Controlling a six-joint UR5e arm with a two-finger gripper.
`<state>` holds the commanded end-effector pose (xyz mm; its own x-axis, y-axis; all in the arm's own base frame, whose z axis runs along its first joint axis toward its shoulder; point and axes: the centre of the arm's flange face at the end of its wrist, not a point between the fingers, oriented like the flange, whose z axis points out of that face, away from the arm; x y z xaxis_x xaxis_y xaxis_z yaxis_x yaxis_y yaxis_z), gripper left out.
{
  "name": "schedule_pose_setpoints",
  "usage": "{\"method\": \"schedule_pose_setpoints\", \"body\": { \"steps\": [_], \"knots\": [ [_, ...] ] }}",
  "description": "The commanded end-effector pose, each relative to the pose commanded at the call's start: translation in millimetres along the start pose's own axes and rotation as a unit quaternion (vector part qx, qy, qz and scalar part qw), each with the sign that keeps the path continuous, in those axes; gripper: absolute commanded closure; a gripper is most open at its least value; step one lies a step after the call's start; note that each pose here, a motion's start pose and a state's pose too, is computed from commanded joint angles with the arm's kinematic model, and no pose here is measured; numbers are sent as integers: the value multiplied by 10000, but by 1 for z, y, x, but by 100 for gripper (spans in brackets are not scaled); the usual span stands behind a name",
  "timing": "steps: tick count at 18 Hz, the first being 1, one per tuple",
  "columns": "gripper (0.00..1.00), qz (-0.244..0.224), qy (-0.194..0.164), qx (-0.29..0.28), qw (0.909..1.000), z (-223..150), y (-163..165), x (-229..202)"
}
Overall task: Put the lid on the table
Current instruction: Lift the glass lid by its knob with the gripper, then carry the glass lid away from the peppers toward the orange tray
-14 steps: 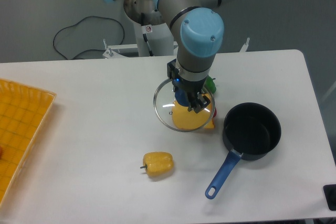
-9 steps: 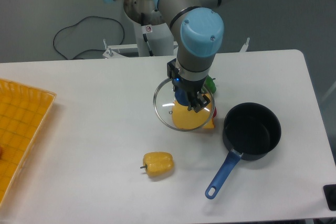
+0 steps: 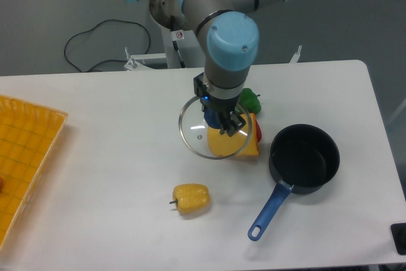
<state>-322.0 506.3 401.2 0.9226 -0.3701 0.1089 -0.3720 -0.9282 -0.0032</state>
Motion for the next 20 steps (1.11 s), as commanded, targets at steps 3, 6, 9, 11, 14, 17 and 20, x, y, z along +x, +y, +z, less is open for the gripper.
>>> {"method": "schedule_pose_setpoints", "body": {
  "steps": [3, 6, 9, 11, 14, 17, 20],
  "knots": [
    [48, -56, -4, -32, 10000, 3, -37, 29],
    [48, -152, -98, -18, 9998, 13, -74, 55],
    [48, -370, -285, 98, 9989, 23, -98, 71],
    [48, -457, -375, 148, 9981, 34, -113, 79],
    [48, -707, -401, 172, 9965, 53, -131, 84],
    [48, -775, -341, 108, 9963, 71, -144, 89],
    [48, -737, -242, 9, 9970, 88, -146, 95]
  ]
}}
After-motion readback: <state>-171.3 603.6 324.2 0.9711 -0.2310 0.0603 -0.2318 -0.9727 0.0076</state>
